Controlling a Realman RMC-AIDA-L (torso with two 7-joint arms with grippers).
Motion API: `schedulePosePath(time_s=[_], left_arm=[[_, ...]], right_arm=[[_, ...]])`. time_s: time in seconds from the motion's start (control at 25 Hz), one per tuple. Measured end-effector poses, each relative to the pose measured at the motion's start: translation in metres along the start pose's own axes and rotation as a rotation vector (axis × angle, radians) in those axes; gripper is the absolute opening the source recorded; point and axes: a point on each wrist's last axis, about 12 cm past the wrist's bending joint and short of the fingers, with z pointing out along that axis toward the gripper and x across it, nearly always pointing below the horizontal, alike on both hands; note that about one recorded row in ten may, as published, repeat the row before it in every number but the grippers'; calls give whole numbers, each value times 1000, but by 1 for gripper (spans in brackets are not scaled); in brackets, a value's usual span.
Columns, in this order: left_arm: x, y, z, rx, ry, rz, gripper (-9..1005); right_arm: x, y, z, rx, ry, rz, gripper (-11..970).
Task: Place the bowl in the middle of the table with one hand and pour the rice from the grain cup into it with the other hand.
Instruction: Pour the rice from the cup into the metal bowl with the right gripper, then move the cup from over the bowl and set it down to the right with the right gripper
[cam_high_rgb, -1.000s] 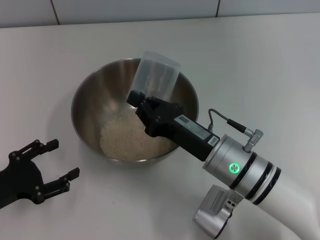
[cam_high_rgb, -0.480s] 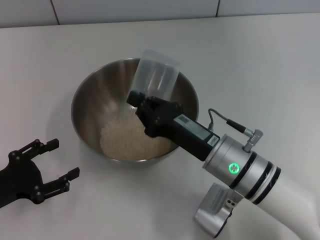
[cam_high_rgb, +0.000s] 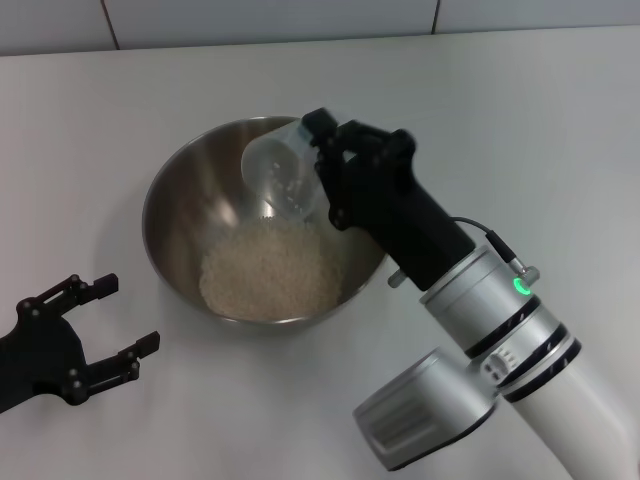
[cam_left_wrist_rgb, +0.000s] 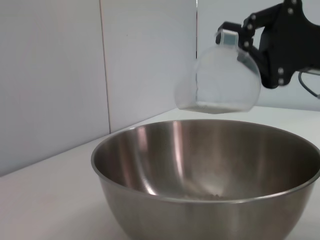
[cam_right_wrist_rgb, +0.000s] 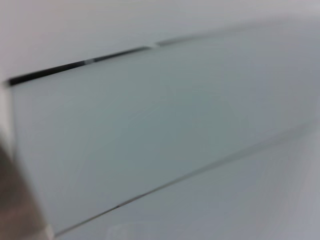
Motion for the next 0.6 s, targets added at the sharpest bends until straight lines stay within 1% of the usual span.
schedulePosePath(time_s=[0.16, 0.24, 0.32, 0.36, 0.44, 0.6], left_arm=[[-1, 0, 0, 1, -2, 3, 829], [-1, 0, 0, 0, -3, 3, 829], [-1, 0, 1, 0, -3, 3, 829], [-1, 0, 1, 0, -3, 2, 829], [-1, 0, 1, 1, -4, 1, 829], [-1, -1, 2, 3, -7, 0, 829]], right_arm=[[7, -8, -4, 72, 43, 383, 12], [17, -13, -6, 128, 69, 576, 12], [29, -18, -10, 184, 94, 728, 13], [37, -20, -13, 212, 105, 790, 13], [51, -23, -19, 254, 121, 878, 13], [79, -25, -31, 310, 177, 975, 12]])
